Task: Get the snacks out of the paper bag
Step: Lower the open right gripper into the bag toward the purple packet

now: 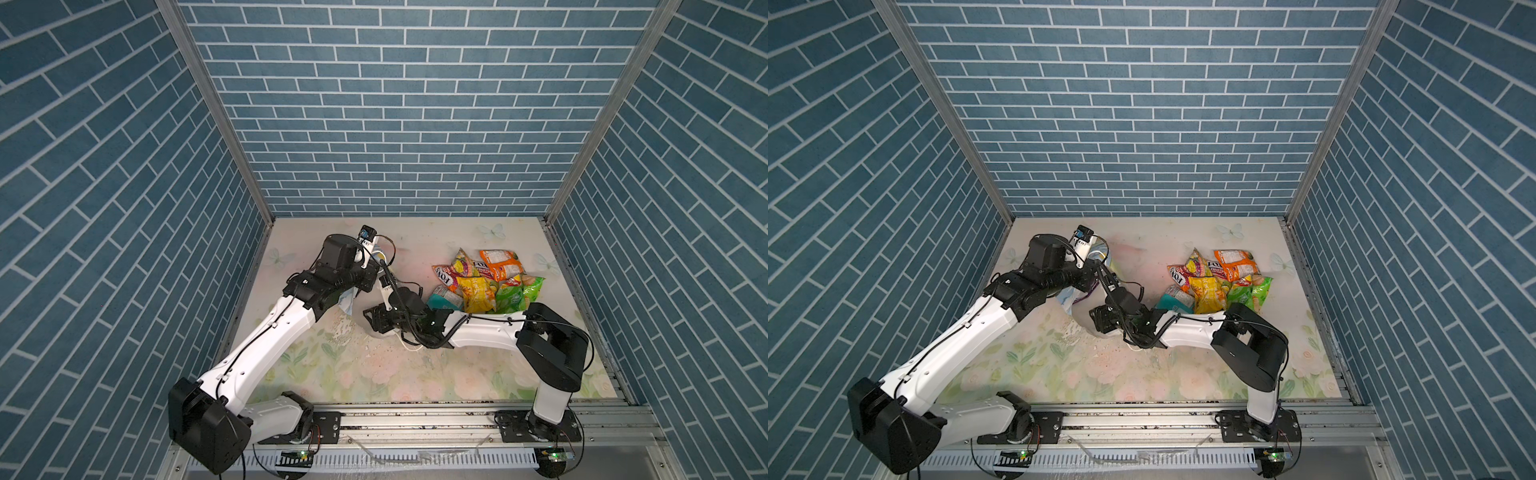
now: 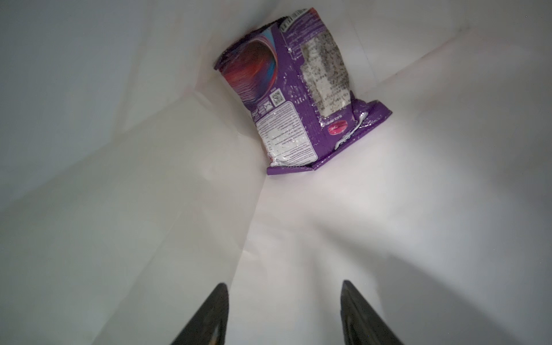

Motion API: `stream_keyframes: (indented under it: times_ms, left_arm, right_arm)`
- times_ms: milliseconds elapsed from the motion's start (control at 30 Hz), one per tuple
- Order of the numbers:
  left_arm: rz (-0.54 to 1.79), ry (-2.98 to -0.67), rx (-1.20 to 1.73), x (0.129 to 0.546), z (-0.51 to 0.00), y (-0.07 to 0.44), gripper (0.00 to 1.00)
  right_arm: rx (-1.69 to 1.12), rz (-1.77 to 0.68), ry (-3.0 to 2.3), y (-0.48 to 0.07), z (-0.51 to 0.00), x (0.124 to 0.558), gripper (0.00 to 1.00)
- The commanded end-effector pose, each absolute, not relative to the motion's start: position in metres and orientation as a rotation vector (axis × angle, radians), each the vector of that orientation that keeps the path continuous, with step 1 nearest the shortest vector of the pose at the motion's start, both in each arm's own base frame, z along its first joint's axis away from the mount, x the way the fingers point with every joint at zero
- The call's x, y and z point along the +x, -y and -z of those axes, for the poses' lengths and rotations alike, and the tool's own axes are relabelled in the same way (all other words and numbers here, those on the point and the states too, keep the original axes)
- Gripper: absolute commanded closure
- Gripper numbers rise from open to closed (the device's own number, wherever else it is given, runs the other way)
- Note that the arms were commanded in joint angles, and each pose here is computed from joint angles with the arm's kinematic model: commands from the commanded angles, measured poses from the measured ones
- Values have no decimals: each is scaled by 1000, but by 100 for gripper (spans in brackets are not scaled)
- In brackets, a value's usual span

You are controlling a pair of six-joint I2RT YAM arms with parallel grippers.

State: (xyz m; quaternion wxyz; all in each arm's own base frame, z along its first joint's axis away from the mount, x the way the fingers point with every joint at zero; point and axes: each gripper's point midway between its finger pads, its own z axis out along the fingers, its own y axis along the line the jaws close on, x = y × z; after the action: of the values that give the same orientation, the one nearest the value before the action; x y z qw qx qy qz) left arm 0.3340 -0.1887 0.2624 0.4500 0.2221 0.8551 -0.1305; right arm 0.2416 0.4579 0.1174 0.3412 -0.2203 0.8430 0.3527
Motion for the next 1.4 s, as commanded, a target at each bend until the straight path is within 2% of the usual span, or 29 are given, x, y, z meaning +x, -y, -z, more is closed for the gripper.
stream_keyframes:
  times_ms: [0,400,900,1367]
  left_arm:
    - [357,-2046,540,334,-284,192,100]
    - [390,-2053,571,333,-278,199,100]
    - [393,-2051,574,334,-277,200,100]
    - [433,-2045,600,331,-278,206,100]
  right_arm:
    - [-530,-992,-2194,-469,-125,246,38]
    - [-467,-1060,-2154,-484,-134,267,31]
    - [-460,-994,-2158,-494,-117,281,22]
    - [-409,-1037,-2157,-519,-104,294,7]
